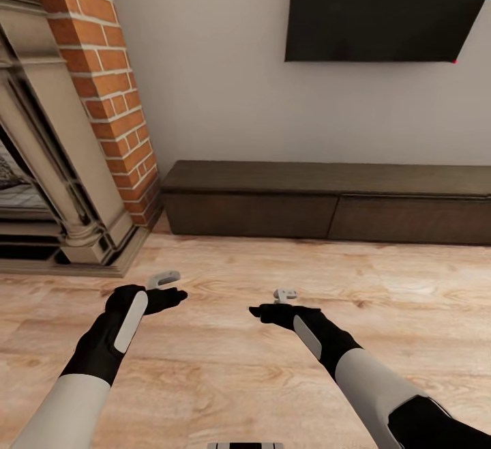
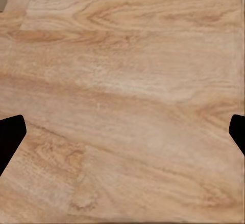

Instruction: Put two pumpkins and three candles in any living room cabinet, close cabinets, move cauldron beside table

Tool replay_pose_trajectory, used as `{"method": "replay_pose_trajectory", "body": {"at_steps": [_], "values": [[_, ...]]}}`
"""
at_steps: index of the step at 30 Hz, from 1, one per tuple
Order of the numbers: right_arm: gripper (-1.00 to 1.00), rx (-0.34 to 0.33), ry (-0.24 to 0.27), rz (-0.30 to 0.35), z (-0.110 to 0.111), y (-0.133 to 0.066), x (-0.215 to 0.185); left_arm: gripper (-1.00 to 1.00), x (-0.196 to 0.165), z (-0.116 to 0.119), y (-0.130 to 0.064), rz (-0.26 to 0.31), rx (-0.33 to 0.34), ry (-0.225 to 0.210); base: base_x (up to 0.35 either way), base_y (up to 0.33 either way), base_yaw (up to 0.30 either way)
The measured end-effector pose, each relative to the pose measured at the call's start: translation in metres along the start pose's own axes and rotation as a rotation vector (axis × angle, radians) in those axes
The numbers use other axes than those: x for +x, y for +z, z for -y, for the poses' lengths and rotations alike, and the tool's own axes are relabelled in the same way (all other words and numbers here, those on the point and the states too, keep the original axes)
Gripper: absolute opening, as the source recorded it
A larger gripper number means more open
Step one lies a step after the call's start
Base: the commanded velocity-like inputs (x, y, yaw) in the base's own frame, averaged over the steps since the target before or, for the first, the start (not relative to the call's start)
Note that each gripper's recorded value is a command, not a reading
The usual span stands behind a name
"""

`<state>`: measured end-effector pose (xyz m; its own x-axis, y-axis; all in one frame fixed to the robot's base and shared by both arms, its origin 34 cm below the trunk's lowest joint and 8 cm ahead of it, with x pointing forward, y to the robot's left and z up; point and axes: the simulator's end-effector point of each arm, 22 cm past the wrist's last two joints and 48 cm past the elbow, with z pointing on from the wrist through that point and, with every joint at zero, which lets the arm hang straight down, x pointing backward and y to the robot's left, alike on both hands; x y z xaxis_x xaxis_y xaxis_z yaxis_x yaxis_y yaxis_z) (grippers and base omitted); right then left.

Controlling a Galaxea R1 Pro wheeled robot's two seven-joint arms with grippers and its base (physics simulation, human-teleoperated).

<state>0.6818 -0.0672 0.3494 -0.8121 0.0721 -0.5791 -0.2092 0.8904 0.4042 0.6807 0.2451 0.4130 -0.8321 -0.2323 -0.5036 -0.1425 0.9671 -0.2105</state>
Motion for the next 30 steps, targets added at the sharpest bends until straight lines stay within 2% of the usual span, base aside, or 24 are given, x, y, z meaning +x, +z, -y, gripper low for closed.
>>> {"method": "replay_pose_trajectory", "body": {"at_steps": [12, 17, 30], "values": [[1.0, 0.0, 0.011, -0.009, 0.002, 0.003, 0.005, 1.0, 0.005, -0.001, 0.005, -0.013, -0.004, -0.002, 0.005, 0.0, -0.24], [1.0, 0.0, 0.013, -0.012, 0.003, 0.005, 0.007, 1.0, 0.007, -0.002, 0.007, -0.018, -0.005, -0.002, 0.186, 0.115, -0.205], [1.0, -0.001, 0.002, 0.045, 0.004, 0.006, -0.004, 1.0, 0.009, -0.001, 0.009, -0.021, -0.003, -0.004, 0.2, 0.041, -0.023]]}}
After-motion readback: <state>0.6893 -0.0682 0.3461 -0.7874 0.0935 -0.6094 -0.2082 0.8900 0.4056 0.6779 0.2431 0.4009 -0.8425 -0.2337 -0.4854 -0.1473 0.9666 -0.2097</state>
